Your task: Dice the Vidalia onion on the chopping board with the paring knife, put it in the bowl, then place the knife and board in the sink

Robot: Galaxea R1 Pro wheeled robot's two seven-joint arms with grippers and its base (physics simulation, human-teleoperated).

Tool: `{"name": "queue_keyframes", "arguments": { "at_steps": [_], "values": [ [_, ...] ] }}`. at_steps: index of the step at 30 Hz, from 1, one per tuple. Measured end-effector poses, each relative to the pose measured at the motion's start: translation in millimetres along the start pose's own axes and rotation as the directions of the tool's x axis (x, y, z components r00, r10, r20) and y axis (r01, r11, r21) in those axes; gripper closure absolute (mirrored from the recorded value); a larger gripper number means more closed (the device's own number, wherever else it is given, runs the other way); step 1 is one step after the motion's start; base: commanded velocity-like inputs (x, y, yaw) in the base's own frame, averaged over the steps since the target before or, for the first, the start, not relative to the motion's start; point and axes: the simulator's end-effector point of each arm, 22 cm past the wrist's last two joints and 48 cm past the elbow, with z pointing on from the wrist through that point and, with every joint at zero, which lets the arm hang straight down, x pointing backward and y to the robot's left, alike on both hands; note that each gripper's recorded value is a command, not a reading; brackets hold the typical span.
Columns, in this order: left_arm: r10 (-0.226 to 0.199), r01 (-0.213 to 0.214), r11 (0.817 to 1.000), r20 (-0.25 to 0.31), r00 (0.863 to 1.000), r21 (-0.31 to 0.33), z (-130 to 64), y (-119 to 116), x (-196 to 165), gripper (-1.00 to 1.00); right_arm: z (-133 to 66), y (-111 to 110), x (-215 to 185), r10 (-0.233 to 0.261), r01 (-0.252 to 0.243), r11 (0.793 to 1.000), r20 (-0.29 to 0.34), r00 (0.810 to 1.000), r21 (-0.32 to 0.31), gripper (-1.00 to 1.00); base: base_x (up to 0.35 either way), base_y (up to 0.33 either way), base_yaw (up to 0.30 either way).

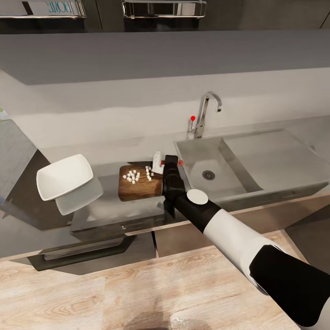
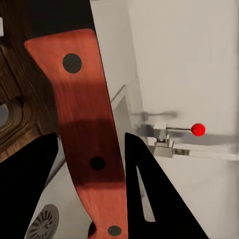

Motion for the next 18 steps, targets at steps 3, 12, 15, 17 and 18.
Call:
{"name": "queue_keyframes", "arguments": {
  "at_steps": [3,12,15,17,18],
  "values": [
    [0.000,0.000,1.000,0.000,1.000,0.000,0.0,0,0,-1.00,-1.1,-3,-2,0.005,-0.005,1.000,0.006,1.000,0.006,1.00,0.000,0.000,0.000],
    [0.000,0.000,1.000,0.000,1.000,0.000,0.0,0,0,-1.00,-20.6,-135,80,0.568,-0.567,0.823,-0.044,0.822,0.041,1.00,0.000,0.000,0.000],
    [0.000,0.000,1.000,0.000,1.000,0.001,0.0,-1,0,-1.00,-21.5,-131,126,0.683,-0.689,0.725,-0.118,0.721,-0.006,1.00,0.000,0.000,0.000],
    [0.000,0.000,1.000,0.000,1.000,0.001,0.0,-1,0,-1.00,-21.2,-123,171,0.716,-0.728,0.685,-0.197,0.670,0.011,1.00,0.000,0.000,0.000],
    [0.000,0.000,1.000,0.000,1.000,0.001,0.0,-1,0,-1.00,-22.5,-117,196,0.740,-0.760,0.650,-0.244,0.627,0.016,1.00,0.000,0.000,0.000]
  ]
}}
